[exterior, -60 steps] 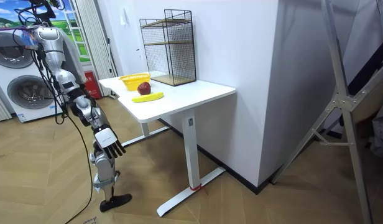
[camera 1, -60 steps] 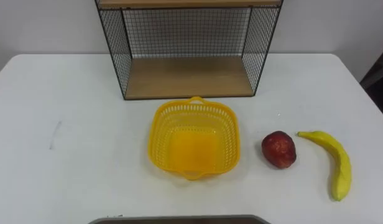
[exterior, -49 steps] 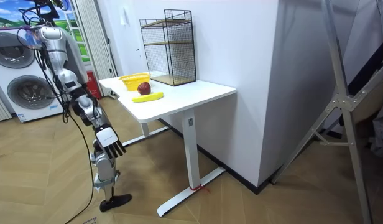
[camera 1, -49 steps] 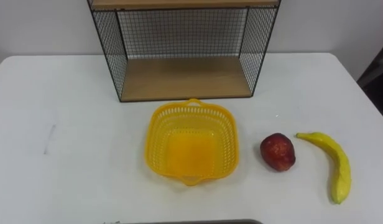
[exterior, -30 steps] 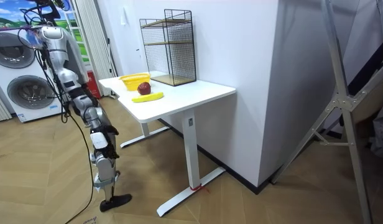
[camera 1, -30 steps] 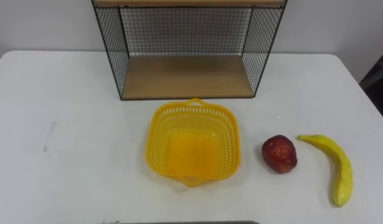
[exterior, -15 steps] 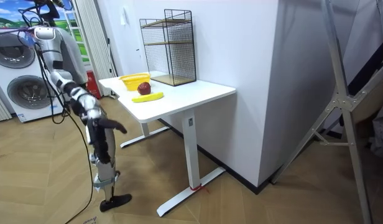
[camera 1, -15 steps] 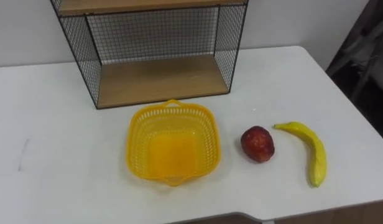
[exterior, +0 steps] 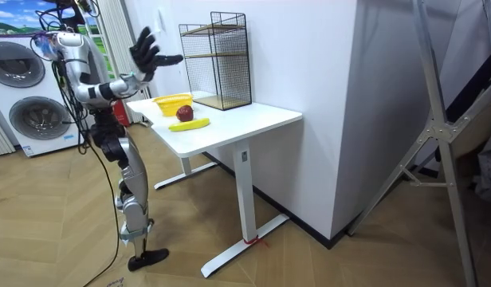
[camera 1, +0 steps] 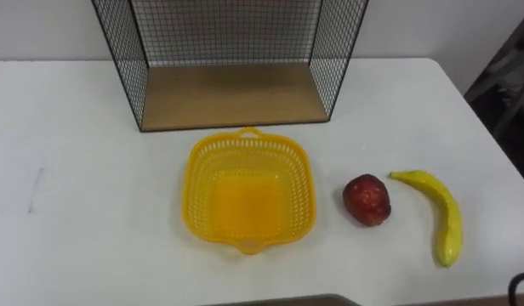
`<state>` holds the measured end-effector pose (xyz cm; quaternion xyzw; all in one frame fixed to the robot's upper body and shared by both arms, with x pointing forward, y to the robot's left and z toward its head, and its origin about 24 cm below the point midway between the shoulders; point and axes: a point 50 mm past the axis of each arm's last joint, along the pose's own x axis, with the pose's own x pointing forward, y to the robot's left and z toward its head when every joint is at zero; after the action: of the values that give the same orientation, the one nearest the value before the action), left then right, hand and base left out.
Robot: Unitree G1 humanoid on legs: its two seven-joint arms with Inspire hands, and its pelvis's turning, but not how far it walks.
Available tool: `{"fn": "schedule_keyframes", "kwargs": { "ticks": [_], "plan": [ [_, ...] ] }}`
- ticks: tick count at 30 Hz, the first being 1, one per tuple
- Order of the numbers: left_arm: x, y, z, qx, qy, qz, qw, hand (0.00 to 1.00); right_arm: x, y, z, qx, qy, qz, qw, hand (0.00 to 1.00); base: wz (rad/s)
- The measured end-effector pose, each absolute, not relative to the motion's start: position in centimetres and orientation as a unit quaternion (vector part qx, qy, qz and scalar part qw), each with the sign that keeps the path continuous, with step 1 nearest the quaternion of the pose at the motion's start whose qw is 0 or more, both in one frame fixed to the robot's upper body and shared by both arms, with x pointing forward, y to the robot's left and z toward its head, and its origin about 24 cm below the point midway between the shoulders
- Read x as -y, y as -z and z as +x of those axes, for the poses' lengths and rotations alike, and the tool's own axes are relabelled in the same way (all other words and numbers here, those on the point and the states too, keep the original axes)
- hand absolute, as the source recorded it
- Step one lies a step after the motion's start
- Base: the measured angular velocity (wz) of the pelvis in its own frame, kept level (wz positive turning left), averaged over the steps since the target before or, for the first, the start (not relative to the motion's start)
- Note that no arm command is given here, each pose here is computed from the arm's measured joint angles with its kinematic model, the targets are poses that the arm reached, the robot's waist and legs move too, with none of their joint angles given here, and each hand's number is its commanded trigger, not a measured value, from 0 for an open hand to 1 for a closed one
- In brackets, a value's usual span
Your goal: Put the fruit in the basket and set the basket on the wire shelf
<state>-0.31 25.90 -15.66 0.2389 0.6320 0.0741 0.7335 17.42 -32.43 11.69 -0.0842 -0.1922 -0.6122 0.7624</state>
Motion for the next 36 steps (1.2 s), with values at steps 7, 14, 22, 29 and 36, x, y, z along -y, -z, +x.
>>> {"fn": "schedule_keyframes", "kwargs": {
  "ticks": [7, 14, 22, 29, 36],
  "plan": [
    [-25.4, 15.7, 0.8, -0.615, -0.048, 0.243, 0.748, 0.00, 29.8, -12.4, 20.5, 0.209, 0.481, -0.096, 0.846, 0.00, -0.01],
    [-25.1, 15.7, 1.5, -0.601, -0.024, 0.244, 0.761, 0.00, 27.3, -9.0, 23.1, 0.128, 0.312, -0.137, 0.931, 0.00, 0.01],
    [-25.0, 15.8, 1.4, -0.606, 0.000, 0.243, 0.758, 0.00, 25.9, -6.8, 24.0, 0.074, 0.212, -0.156, 0.962, 0.00, 0.11],
    [-25.0, 15.8, 1.4, -0.605, 0.006, 0.249, 0.756, 0.00, 24.6, -5.2, 24.3, 0.037, 0.157, -0.161, 0.974, 0.00, 0.01],
    [-25.0, 15.6, 1.7, -0.598, 0.003, 0.250, 0.762, 0.00, 24.4, -5.0, 24.3, 0.031, 0.141, -0.162, 0.976, 0.00, 0.00]
  ]
}}
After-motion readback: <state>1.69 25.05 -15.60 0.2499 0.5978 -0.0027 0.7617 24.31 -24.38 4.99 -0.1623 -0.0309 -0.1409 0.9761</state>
